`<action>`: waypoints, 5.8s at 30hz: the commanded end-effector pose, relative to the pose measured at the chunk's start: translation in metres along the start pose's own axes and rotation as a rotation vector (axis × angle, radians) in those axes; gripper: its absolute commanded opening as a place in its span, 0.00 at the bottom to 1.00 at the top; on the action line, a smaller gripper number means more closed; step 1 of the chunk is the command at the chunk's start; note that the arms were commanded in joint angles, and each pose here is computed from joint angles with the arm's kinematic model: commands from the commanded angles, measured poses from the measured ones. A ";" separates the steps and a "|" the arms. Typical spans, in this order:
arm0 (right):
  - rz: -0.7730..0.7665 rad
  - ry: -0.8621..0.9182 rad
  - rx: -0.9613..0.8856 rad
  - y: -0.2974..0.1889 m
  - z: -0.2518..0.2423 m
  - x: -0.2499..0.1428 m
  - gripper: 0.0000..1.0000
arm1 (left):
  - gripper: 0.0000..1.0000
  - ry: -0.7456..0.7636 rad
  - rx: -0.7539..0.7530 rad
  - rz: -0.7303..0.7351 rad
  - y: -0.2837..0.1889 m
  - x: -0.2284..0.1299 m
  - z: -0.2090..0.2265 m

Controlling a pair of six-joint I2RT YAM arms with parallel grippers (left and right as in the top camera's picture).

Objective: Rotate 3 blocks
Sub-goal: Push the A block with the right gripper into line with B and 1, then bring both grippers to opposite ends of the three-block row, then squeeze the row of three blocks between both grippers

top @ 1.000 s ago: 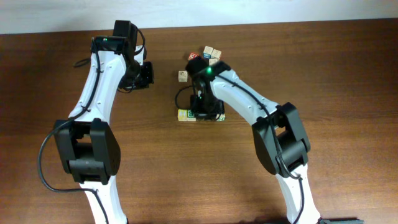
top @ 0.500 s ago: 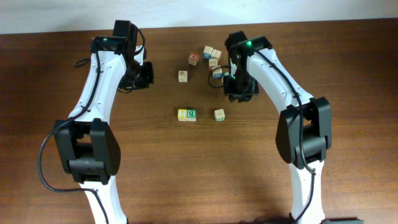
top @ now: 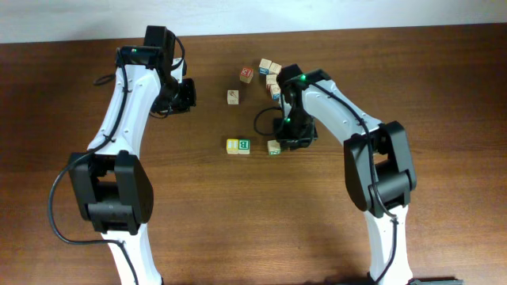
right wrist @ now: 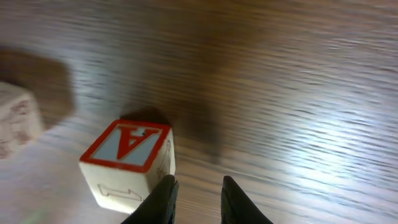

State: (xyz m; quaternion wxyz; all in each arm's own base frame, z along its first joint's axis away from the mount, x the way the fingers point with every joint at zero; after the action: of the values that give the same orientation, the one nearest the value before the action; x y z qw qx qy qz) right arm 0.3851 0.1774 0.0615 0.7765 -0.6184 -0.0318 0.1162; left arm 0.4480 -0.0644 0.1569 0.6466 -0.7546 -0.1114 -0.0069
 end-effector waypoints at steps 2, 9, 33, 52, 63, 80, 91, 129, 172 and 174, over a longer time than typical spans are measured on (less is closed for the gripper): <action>-0.001 -0.029 0.056 -0.001 0.029 -0.005 0.25 | 0.13 -0.012 0.001 -0.009 -0.004 0.000 0.000; -0.034 0.017 0.062 0.002 0.044 -0.001 0.25 | 0.13 -0.013 0.003 -0.005 -0.004 -0.001 0.000; -0.266 0.059 0.104 -0.123 0.019 0.026 0.28 | 0.00 0.050 -0.055 0.008 -0.033 -0.001 -0.010; -0.337 0.042 -0.003 -0.222 0.008 -0.081 0.04 | 0.00 0.108 0.038 -0.141 -0.134 -0.062 -0.040; -0.408 0.068 0.205 -0.106 -0.015 -0.039 0.09 | 0.00 0.033 -0.010 -0.186 0.002 -0.057 -0.022; -0.300 0.094 0.375 -0.029 -0.015 -0.006 0.06 | 0.00 -0.002 -0.249 0.098 0.092 -0.081 -0.021; -0.259 0.154 0.421 -0.006 -0.016 0.001 0.05 | 0.00 0.073 -0.332 0.081 0.099 -0.076 -0.030; -0.271 0.243 0.294 0.012 0.025 0.002 0.04 | 0.00 0.100 -0.381 0.130 0.096 -0.085 -0.034; -0.278 0.132 0.367 0.013 0.053 0.003 0.04 | 0.00 0.136 -0.388 0.125 0.098 -0.089 -0.047; -0.290 0.095 0.367 0.010 0.058 0.003 0.04 | 0.00 0.137 -0.388 0.125 0.098 -0.089 -0.047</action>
State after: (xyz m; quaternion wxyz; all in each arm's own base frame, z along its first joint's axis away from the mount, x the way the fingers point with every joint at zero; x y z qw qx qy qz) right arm 0.3823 0.2187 0.0575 0.8713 -0.4868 -0.0361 -0.0510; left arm 0.3879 -0.1307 0.0584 0.5084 -0.8598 -0.0326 -0.0335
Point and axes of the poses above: each gripper's point midway between its finger pads, its own y axis out along the fingers, its own z axis along the line the jaws close on, x = y × z, the point moved 5 cm from there along -y, back along the fingers, and after that the axes turned 5 degrees about -y, right-handed, at the moved point
